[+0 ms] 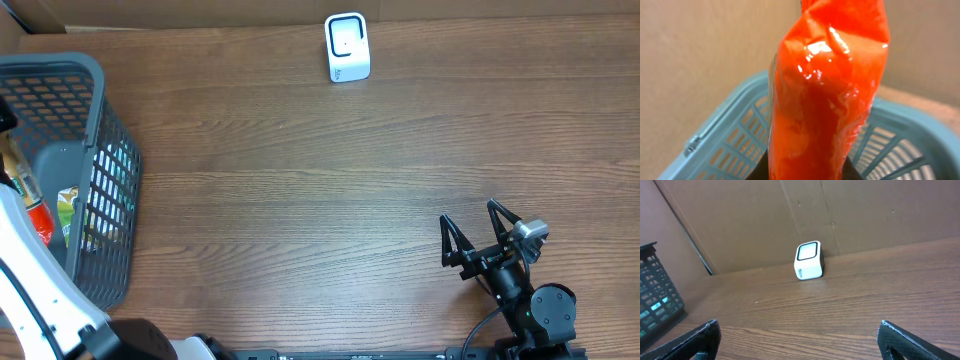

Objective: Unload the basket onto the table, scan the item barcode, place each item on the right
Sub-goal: 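Lift the red-ended snack out and lay it on the table center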

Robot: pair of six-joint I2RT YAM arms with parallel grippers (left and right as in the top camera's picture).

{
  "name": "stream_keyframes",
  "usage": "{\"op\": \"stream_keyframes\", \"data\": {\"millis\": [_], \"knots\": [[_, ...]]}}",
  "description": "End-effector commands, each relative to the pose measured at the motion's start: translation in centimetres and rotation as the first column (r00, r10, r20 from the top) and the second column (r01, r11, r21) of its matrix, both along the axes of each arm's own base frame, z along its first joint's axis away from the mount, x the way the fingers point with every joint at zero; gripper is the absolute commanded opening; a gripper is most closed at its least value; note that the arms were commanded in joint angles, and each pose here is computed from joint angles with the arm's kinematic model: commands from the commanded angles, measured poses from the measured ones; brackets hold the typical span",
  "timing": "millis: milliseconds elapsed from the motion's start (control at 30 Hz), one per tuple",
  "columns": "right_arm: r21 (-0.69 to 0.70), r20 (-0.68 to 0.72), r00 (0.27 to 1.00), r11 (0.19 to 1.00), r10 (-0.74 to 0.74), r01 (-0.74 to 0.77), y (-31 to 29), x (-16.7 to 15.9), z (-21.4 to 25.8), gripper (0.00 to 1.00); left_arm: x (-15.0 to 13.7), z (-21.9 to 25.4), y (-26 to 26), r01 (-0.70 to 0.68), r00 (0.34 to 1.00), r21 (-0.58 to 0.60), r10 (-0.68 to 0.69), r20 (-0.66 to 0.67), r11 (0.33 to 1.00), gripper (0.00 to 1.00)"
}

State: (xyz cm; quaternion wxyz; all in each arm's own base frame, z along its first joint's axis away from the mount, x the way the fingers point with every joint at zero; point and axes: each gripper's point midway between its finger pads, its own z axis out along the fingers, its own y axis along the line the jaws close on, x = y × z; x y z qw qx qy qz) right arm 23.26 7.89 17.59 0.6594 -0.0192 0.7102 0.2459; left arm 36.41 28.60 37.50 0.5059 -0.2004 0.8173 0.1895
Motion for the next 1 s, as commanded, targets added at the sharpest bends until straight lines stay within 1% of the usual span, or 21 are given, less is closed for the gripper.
{"op": "stream_keyframes", "data": {"millis": [0,167,267,367,467,533,667,800,967], "knots": [[-0.003,0.005,1.000,1.000,-0.011,0.011,-0.2,0.1,-0.2,1.00,-1.9,7.4,-2.9,0.026,0.985,0.096,-0.042,0.168,0.995,0.04],[-0.003,0.005,1.000,1.000,-0.011,0.011,-0.2,0.1,-0.2,1.00,-2.7,11.1,-6.7,0.075,0.963,0.163,-0.114,0.243,0.984,0.04],[-0.003,0.005,1.000,1.000,-0.011,0.011,-0.2,0.1,-0.2,1.00,-2.4,12.2,-9.8,0.135,0.946,0.162,-0.176,0.273,0.978,0.04],[-0.003,0.005,1.000,1.000,-0.011,0.011,-0.2,0.1,-0.2,1.00,-1.8,12.1,-13.2,0.209,0.926,0.088,-0.226,0.302,0.974,0.04],[-0.003,0.005,1.000,1.000,-0.011,0.011,-0.2,0.1,-0.2,1.00,-0.7,10.5,-16.8,0.287,0.916,-0.047,-0.260,0.307,0.957,0.04],[-0.003,0.005,1.000,1.000,-0.011,0.011,-0.2,0.1,-0.2,1.00,0.1,8.9,-19.5,0.340,0.912,-0.141,-0.289,0.289,0.930,0.04],[-0.003,0.005,1.000,1.000,-0.011,0.011,-0.2,0.1,-0.2,1.00,1.8,5.5,-24.8,0.420,0.903,-0.274,-0.369,0.220,0.865,0.04],[-0.003,0.005,1.000,1.000,-0.011,0.011,-0.2,0.1,-0.2,1.00,3.2,2.1,-28.6,0.421,0.906,-0.343,-0.403,0.128,0.840,0.04],[-0.003,0.005,1.000,1.000,-0.011,0.011,-0.2,0.1,-0.2,1.00,4.4,-2.6,-34.0,0.426,0.881,-0.452,-0.474,0.009,0.784,0.04]]}}
